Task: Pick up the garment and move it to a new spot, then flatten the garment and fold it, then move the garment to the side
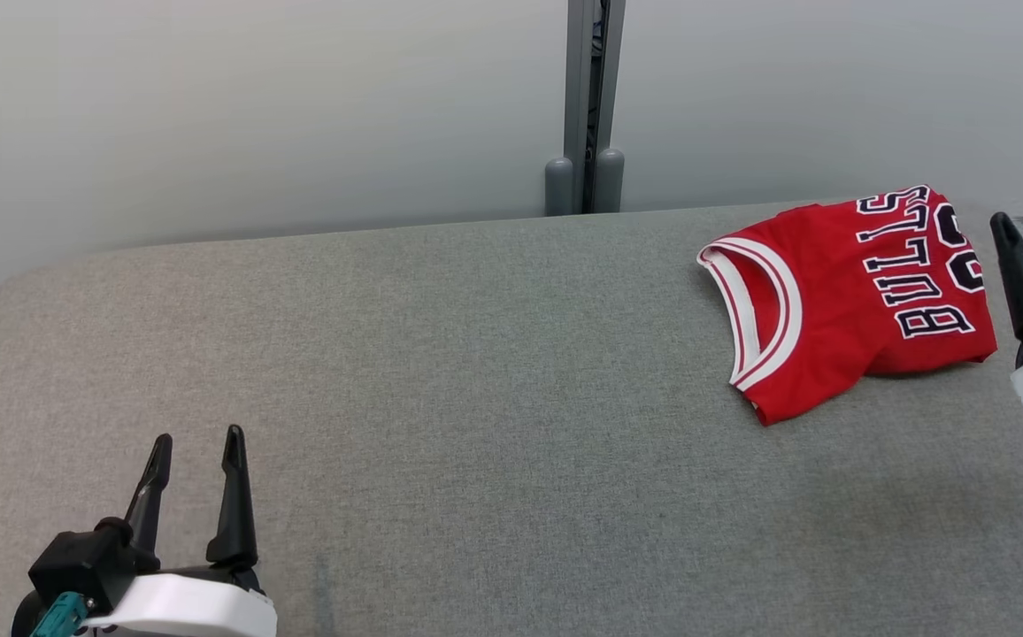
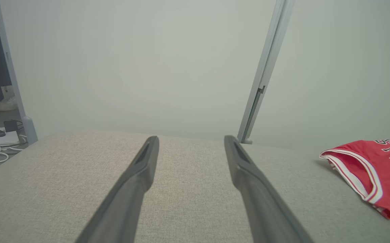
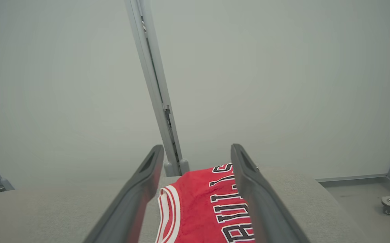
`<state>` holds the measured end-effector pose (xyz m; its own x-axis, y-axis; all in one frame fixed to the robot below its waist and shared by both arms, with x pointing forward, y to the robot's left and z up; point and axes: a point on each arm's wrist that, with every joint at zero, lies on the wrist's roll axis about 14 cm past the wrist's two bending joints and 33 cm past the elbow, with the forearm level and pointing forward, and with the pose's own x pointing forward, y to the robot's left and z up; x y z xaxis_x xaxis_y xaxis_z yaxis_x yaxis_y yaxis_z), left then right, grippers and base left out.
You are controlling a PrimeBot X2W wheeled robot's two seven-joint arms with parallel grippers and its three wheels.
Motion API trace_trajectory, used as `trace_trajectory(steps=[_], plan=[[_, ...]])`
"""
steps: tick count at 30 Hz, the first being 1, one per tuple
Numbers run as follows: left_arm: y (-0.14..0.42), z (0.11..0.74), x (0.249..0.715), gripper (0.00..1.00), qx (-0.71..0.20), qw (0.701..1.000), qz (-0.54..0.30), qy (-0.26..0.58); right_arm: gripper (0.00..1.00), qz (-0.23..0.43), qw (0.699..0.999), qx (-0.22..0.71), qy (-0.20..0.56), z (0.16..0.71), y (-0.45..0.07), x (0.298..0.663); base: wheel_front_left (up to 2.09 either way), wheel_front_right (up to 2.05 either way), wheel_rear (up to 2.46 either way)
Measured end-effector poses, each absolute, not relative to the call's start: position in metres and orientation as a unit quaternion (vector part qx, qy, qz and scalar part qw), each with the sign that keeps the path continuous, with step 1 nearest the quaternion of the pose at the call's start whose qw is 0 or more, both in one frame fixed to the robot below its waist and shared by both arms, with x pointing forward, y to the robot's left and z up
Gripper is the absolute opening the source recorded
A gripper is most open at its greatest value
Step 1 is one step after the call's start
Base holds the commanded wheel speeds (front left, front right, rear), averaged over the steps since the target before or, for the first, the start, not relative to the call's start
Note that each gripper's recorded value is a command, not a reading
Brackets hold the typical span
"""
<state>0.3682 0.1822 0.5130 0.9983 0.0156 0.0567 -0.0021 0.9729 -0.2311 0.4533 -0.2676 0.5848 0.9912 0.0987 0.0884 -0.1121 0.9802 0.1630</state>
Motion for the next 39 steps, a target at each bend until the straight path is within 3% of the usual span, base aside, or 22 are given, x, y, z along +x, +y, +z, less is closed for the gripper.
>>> trace_trajectory(steps=[6, 16, 39], plan=[[0.181, 0.513, 0.366, 1.00, -0.124, 0.992, 0.001, -0.029, 1.00, 0.044, 0.990, 0.129, -0.040, 0.548, -0.251, 0.421, 0.00, 0.00, 0.00], [0.181, 0.512, 0.363, 1.00, -0.128, 0.991, -0.001, -0.033, 1.00, 0.037, 0.991, 0.119, -0.042, 0.524, -0.228, 0.389, 0.00, 0.00, 0.00], [0.187, 0.505, 0.358, 1.00, -0.126, 0.991, 0.016, -0.031, 1.00, 0.022, 0.995, 0.081, -0.049, 0.514, -0.205, 0.375, 0.00, 0.00, 0.00]])
